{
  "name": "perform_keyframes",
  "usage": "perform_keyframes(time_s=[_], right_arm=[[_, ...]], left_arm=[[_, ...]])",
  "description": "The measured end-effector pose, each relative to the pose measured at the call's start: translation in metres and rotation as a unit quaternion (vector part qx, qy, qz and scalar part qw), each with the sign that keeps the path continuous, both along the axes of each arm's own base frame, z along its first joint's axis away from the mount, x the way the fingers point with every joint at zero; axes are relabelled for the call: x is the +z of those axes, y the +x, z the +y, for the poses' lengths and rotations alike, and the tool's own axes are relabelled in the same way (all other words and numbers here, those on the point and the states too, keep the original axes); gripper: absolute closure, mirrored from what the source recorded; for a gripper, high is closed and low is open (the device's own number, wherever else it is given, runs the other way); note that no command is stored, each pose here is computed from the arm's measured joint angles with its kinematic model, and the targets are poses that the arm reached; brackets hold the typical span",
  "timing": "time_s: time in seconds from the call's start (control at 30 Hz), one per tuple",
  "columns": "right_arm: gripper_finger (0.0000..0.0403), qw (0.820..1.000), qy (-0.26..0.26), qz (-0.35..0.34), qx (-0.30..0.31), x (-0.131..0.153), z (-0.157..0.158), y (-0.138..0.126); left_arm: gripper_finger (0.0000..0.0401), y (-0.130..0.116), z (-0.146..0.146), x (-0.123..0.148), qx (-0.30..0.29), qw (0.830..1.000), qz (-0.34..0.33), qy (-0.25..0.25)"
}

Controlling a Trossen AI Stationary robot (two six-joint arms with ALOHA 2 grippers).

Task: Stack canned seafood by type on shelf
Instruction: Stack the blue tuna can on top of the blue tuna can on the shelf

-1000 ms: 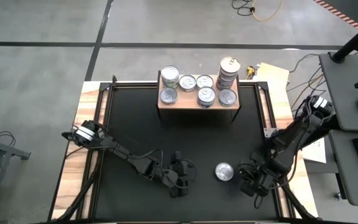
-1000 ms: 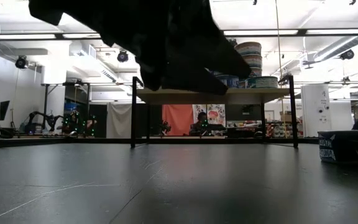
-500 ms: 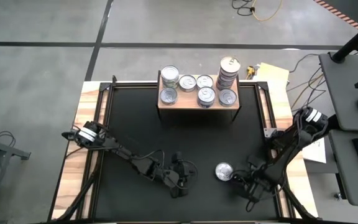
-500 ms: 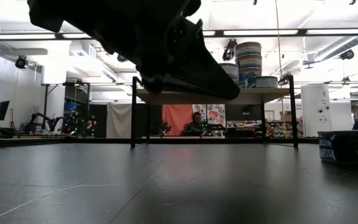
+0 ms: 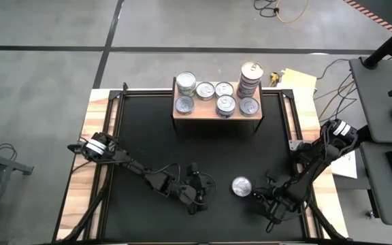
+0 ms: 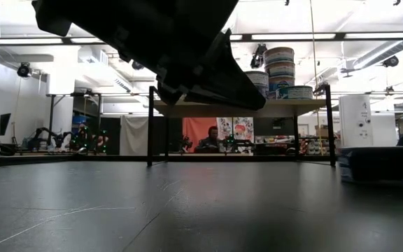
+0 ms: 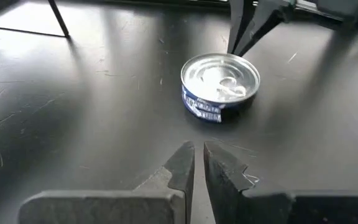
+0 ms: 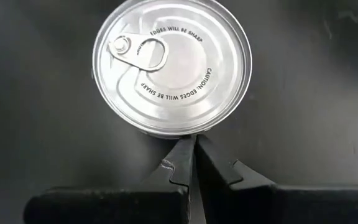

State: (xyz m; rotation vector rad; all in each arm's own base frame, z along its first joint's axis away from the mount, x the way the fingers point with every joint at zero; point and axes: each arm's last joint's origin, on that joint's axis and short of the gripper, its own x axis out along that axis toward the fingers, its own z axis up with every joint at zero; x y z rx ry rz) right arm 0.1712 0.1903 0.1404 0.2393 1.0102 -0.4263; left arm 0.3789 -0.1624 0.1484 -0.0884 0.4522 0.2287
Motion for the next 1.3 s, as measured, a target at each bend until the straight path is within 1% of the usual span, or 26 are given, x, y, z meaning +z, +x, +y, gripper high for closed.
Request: perform_keyframes(time_s=[0.13, 0.3, 0.47, 0.57, 0.8, 0.9, 1.07, 1.17, 1.3], right_arm=[[0.0393, 1.000, -0.003, -0.018, 0.008, 0.001, -0.002, 0.008], [0.0394, 0.999, -0.001, -0.035, 0.031, 0.000, -0.005, 0.025], [0.0394, 0.998, -0.009, -0.043, 0.052, -0.001, -0.009, 0.039], [0.0394, 0.998, -0.014, -0.040, 0.054, 0.002, -0.010, 0.040], [0.0394, 0.998, -0.026, -0.026, 0.055, 0.005, -0.011, 0.035], [0.0394, 0.997, -0.046, -0.026, 0.051, 0.006, -0.014, 0.033], [0.0394, 0.996, -0.084, -0.035, 0.025, 0.008, -0.020, 0.029], [0.0394, 0.990, -0.119, -0.069, 0.012, 0.011, -0.022, 0.030], [0.0394, 0.984, -0.151, -0.093, 0.000, 0.013, -0.026, 0.033]], left_arm=[[0.0381, 0.000, 0.000, 0.000, 0.001, 1.000, -0.001, -0.001], [0.0380, 0.000, 0.000, 0.000, 0.002, 1.000, -0.003, -0.002], [0.0380, 0.002, 0.000, 0.003, 0.008, 1.000, -0.019, -0.021], [0.0380, 0.003, -0.001, 0.006, 0.009, 0.999, -0.035, -0.028], [0.0380, 0.004, -0.002, 0.004, 0.007, 0.999, -0.042, -0.028], [0.0380, 0.009, -0.002, -0.003, -0.002, 0.999, -0.052, -0.010], [0.0381, 0.017, -0.002, -0.001, -0.017, 0.994, -0.111, 0.011], [0.0388, 0.019, 0.001, -0.007, -0.022, 0.994, -0.104, 0.036], [0.0399, 0.022, 0.006, -0.015, -0.026, 0.995, -0.090, 0.042]])
